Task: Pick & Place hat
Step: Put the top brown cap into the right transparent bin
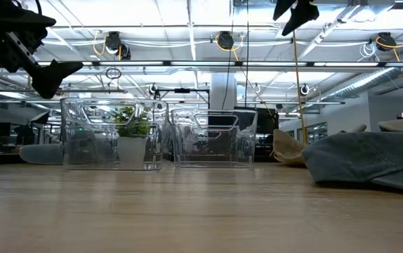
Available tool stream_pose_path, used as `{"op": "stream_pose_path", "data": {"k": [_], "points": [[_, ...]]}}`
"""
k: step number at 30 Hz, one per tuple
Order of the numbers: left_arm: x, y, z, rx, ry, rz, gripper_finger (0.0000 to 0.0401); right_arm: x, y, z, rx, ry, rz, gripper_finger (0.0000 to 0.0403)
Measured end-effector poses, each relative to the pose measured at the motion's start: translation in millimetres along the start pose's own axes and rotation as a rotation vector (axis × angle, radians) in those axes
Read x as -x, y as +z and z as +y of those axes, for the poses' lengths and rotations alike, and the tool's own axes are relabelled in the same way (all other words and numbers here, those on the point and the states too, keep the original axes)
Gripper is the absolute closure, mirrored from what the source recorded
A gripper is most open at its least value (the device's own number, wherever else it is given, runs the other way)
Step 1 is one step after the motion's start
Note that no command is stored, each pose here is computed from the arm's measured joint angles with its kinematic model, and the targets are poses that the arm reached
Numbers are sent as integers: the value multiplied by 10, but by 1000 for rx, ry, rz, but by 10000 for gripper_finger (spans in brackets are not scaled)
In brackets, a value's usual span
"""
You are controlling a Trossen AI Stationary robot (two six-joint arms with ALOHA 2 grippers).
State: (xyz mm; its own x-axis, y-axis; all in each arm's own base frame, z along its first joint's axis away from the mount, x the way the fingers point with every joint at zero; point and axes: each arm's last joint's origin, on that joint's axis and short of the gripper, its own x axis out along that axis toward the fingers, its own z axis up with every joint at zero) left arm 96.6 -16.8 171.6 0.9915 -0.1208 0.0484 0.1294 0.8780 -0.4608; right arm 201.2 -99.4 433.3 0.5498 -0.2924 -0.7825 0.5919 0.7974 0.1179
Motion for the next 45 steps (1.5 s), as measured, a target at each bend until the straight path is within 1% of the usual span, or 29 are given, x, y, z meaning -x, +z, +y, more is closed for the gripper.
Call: {"op": "stream_pose_path", "data": {"k": [6, 10, 16, 24, 32, 38, 42, 45], "points": [[0, 0, 0, 0, 0, 0, 20, -176, -13, -2, 30, -27, 123, 85], [0, 0, 0, 0, 0, 0, 20, -275, -12, 2, 56, -37, 180, 85], [0, 0, 0, 0, 0, 0, 20, -418, 17, 10, 79, -45, 227, 85], [0, 0, 0, 0, 0, 0, 20, -508, -20, 66, 117, -47, 307, 85], [0, 0, 0, 0, 0, 0, 20, -677, -188, 232, 194, -89, 417, 85], [0, 0, 0, 0, 0, 0, 20, -865, -403, 353, 236, -109, 508, 85], [0, -1, 0, 0, 0, 0, 20, -1029, -565, 419, 301, -158, 541, 85], [0, 0, 0, 0, 0, 0, 20, -1115, -658, 460, 322, -158, 557, 85]]}}
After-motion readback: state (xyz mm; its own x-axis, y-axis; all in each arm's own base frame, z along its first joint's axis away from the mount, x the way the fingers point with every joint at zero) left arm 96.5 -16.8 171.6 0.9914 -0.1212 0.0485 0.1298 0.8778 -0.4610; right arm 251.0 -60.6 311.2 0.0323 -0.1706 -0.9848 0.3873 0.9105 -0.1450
